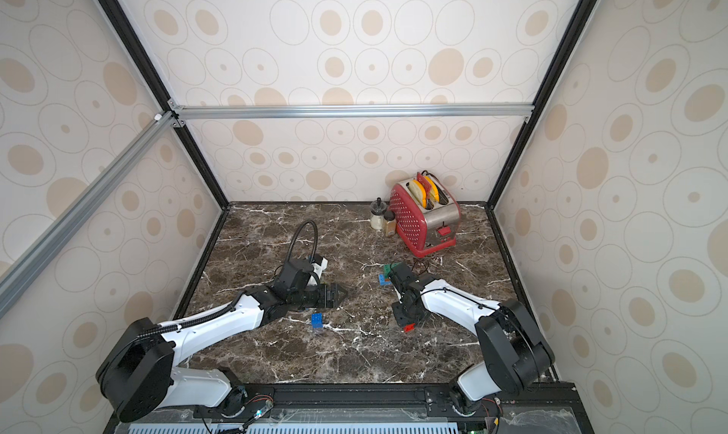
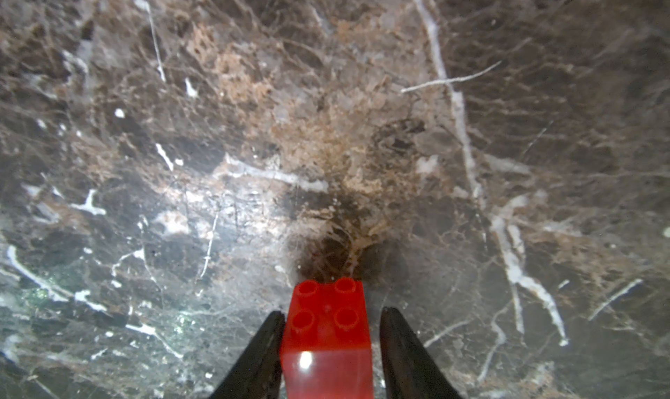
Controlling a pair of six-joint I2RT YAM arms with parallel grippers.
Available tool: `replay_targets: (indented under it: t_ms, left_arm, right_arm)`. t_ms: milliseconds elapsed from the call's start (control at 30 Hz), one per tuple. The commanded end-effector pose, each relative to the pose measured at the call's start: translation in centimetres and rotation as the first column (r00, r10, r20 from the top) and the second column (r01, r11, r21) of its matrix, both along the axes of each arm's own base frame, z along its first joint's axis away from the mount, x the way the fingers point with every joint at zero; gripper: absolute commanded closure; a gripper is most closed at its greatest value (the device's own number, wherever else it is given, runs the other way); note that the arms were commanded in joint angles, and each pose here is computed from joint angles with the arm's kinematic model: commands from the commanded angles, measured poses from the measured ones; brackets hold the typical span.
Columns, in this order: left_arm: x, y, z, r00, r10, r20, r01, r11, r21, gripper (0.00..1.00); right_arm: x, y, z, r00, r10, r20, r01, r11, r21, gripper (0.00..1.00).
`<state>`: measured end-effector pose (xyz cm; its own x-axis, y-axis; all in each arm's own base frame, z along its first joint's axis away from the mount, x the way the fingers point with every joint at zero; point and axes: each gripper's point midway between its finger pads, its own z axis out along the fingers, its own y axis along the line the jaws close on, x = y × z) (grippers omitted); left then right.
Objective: Assemble the letter f with lego
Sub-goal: Pick up the lego brick from the center of the board.
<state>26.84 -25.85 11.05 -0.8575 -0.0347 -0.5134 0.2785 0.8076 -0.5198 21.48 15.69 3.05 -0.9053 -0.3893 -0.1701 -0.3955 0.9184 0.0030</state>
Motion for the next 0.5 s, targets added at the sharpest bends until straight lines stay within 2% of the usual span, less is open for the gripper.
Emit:
replay_targets:
  t_ms: [0, 100, 233, 333, 467]
  left_arm:
    - [0.0, 0.1, 0.8, 1.000, 0.003, 0.029, -0.003, 1.000, 0.000, 0.13]
    - [0.1, 0.2, 0.8, 1.000, 0.003, 0.030, -0.003, 1.000, 0.005, 0.13]
    - [0.2, 0.4, 0.6, 1.000, 0.016, 0.027, -0.016, 1.000, 0.015, 0.13]
    - [0.2, 0.6, 0.8, 0.999, 0.028, 0.031, -0.028, 0.999, 0.016, 0.13]
    - [0.4, 1.5, 1.4, 0.996, 0.067, 0.051, -0.069, 0.997, 0.027, 0.13]
  right_arm:
    - [0.0, -0.4, -0.1, 1.000, -0.004, -0.004, 0.004, 1.000, -0.023, 0.59]
    - [0.2, -0.1, 0.3, 1.000, -0.008, 0.009, 0.008, 1.000, -0.005, 0.65]
    - [1.0, 0.7, 1.6, 0.997, -0.018, 0.070, 0.015, 0.999, 0.047, 0.65]
    - [2.2, 1.8, 3.0, 0.989, -0.030, 0.143, 0.015, 0.995, 0.101, 0.65]
    - [4.4, 3.8, 6.1, 0.950, -0.030, 0.310, -0.015, 0.990, 0.142, 0.64]
